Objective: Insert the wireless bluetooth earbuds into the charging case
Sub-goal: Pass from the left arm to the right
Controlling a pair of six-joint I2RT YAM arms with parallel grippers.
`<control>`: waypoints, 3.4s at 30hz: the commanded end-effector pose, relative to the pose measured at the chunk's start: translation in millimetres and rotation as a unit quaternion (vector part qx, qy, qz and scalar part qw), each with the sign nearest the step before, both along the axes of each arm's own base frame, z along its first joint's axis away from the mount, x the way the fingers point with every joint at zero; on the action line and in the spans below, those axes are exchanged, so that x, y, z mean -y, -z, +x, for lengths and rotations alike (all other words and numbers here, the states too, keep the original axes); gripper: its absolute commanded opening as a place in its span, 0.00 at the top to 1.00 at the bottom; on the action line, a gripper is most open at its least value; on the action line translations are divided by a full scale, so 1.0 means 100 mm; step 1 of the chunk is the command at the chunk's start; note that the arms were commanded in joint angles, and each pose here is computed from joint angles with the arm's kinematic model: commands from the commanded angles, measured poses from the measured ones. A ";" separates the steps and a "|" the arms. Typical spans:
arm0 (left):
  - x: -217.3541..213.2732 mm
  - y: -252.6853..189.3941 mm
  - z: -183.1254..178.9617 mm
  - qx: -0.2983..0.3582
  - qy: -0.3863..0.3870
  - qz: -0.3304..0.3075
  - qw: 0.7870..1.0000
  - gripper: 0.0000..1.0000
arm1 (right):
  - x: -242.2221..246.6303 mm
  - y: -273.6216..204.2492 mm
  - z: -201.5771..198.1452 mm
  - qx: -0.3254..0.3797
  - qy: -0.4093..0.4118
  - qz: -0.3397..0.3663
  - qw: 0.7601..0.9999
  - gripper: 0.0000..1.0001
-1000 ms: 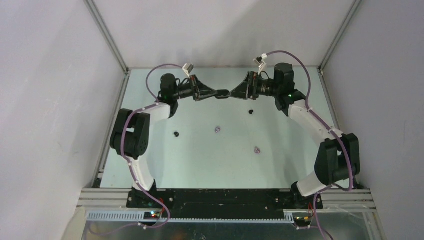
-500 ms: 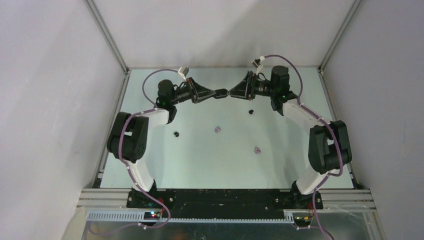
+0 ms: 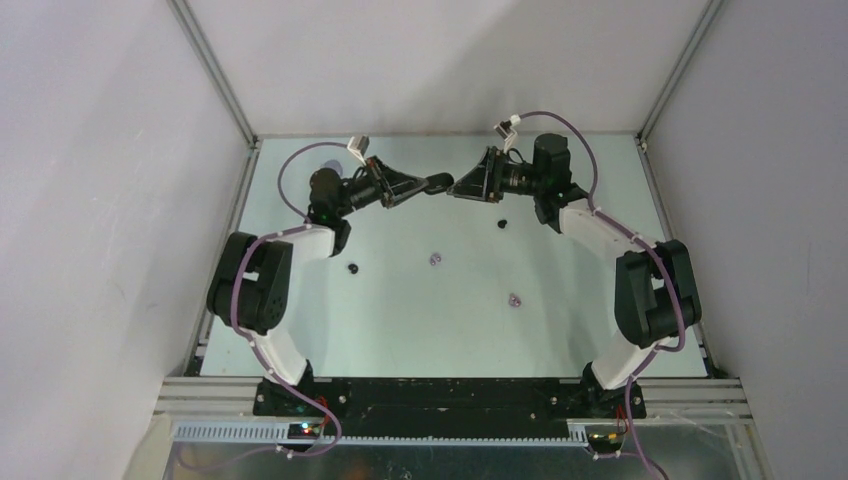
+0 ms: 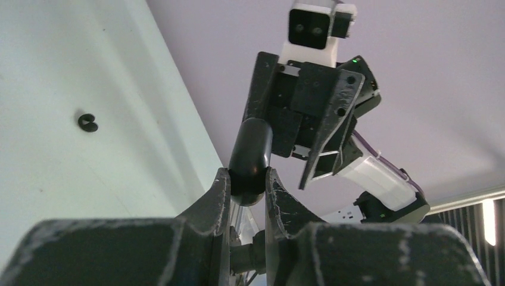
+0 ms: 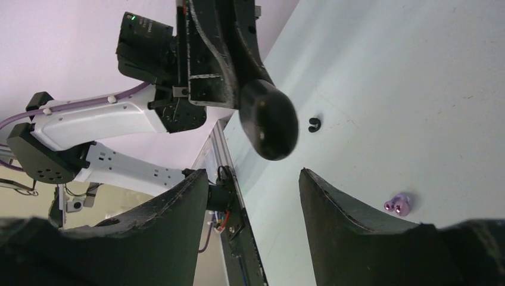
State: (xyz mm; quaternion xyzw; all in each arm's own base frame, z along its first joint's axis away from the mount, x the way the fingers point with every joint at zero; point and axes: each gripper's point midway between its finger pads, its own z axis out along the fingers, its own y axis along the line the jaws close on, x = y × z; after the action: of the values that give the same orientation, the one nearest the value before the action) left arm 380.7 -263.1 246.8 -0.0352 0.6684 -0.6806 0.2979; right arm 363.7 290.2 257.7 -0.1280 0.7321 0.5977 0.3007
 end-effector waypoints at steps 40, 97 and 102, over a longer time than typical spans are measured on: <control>0.11 -0.43 -0.32 0.115 -0.001 -0.008 0.993 1.00 | -0.02 -0.21 -0.13 0.113 -0.027 0.010 0.993 0.36; -0.05 -0.67 -0.90 0.319 0.231 0.045 0.918 0.16 | 0.57 -0.63 -0.95 0.277 -0.156 -0.195 0.928 0.90; -0.06 -0.70 -0.99 0.329 0.263 0.051 0.906 0.01 | 0.52 -0.68 -0.99 0.317 -0.163 -0.252 0.900 0.88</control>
State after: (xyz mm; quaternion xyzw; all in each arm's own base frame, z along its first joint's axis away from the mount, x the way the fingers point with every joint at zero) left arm 301.2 -261.5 308.0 0.3144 0.5766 -0.6862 0.3126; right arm 281.9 244.3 324.0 -0.4475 0.6943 0.4220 0.3738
